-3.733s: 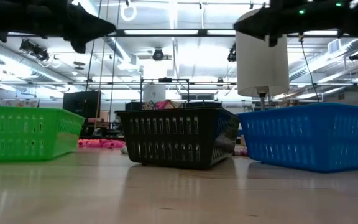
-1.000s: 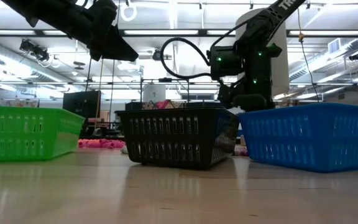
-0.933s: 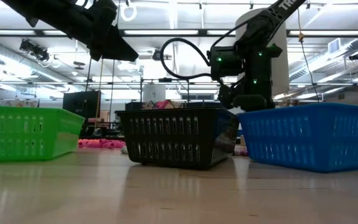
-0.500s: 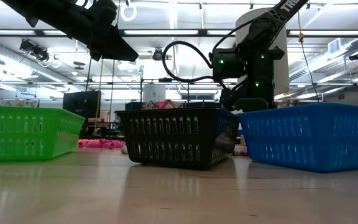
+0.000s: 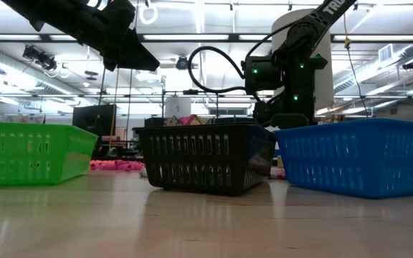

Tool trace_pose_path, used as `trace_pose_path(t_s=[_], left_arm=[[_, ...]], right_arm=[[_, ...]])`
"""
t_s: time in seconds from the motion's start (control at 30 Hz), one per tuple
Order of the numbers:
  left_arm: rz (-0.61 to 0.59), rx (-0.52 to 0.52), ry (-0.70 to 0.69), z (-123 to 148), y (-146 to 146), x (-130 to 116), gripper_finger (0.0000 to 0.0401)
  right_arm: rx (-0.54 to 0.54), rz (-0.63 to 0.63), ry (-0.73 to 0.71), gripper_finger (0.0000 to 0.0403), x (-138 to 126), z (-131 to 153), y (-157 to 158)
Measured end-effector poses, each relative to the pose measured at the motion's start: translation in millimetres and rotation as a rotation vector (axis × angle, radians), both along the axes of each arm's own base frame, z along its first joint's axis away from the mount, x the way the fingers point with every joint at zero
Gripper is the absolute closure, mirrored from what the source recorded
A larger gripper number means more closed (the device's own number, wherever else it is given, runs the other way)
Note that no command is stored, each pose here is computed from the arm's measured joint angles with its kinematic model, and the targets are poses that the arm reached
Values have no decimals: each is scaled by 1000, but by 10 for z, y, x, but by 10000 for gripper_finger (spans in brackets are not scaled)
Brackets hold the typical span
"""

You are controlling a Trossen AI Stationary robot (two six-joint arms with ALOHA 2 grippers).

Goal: Sort crayons
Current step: Put the black crayon into the right blue bin

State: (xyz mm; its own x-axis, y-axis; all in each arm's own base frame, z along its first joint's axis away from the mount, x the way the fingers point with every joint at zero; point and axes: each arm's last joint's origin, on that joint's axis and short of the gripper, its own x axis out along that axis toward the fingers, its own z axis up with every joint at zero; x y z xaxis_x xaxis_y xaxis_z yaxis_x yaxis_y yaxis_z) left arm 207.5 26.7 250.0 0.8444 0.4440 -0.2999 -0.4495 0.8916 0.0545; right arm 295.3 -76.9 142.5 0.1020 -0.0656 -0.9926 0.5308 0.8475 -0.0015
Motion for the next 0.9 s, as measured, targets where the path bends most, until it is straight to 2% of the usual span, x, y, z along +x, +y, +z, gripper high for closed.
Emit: trace_pose_path(t_s=[0.23,0.47,0.7,0.8,0.9], left_arm=[[-2,6,3,0,0,0,252],[-2,7,2,1,0,0,252],[-2,7,1,1,0,1,252],[-2,7,0,2,0,1,252],[-5,19,-31,32,1,11,252]], right_arm=[[-19,18,-7,372,2,75,-8],[-45,49,-83,372,-15,444,131],[-61,167,-276,372,-152,949,539],[-58,239,-344,372,-226,1107,744],[-32,247,-386,372,-312,1221,910]])
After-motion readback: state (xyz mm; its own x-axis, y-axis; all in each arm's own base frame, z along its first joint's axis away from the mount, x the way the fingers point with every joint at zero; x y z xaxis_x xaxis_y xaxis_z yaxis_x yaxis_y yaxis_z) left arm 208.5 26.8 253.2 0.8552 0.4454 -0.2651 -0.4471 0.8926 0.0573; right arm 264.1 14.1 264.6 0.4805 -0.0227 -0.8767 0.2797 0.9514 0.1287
